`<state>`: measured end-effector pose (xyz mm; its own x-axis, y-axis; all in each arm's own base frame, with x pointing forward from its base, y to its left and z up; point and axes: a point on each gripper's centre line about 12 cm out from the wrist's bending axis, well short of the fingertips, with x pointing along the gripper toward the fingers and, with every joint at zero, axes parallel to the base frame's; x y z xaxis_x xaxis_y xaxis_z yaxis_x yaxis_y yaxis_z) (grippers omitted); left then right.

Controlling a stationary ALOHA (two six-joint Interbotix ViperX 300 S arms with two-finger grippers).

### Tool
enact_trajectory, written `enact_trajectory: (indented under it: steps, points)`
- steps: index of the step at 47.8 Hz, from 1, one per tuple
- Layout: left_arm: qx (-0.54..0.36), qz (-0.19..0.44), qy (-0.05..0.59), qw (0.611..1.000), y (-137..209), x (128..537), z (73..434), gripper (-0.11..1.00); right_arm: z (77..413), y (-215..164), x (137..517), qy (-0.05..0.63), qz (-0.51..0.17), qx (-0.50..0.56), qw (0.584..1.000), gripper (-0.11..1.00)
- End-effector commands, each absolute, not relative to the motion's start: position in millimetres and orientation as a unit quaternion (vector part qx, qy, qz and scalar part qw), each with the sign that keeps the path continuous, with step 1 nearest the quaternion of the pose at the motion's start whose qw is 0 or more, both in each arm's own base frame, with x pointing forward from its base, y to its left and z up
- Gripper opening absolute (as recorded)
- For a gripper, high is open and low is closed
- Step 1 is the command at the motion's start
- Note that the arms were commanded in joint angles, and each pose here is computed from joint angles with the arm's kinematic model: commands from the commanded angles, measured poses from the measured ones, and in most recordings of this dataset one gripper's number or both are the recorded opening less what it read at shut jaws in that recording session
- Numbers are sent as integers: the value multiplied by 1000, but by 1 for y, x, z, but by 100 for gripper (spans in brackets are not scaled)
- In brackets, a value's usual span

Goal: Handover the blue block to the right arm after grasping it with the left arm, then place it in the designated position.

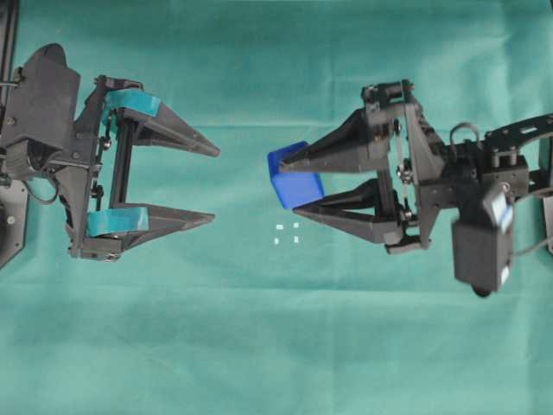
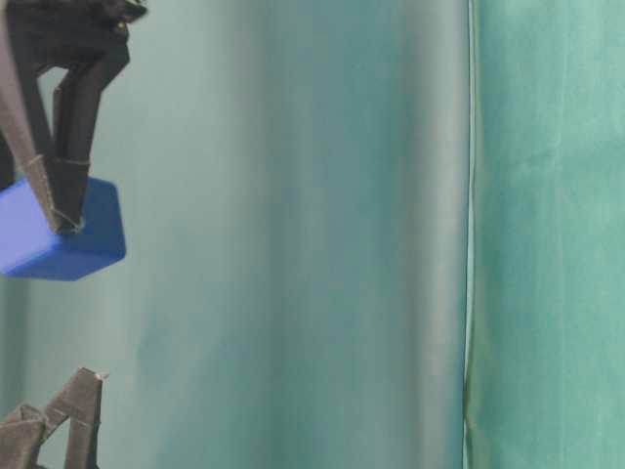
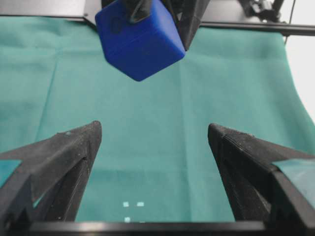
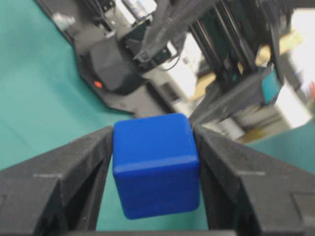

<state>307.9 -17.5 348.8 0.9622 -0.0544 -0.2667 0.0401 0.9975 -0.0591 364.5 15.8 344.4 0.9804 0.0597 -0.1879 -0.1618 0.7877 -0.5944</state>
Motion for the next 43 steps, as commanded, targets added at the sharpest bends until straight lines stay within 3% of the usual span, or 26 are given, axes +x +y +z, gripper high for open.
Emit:
enact_trajectory:
  steps: [1,22,43]
  points:
    - [-25,-26,123,992,-18,308,357,100,355,15,361,73,47,-272,958,56]
    - [-24,-26,123,992,-18,308,357,100,358,13,357,85,21,-46,995,56]
    - [-24,-26,122,992,-18,308,358,100,359,12,356,87,13,-8,996,56]
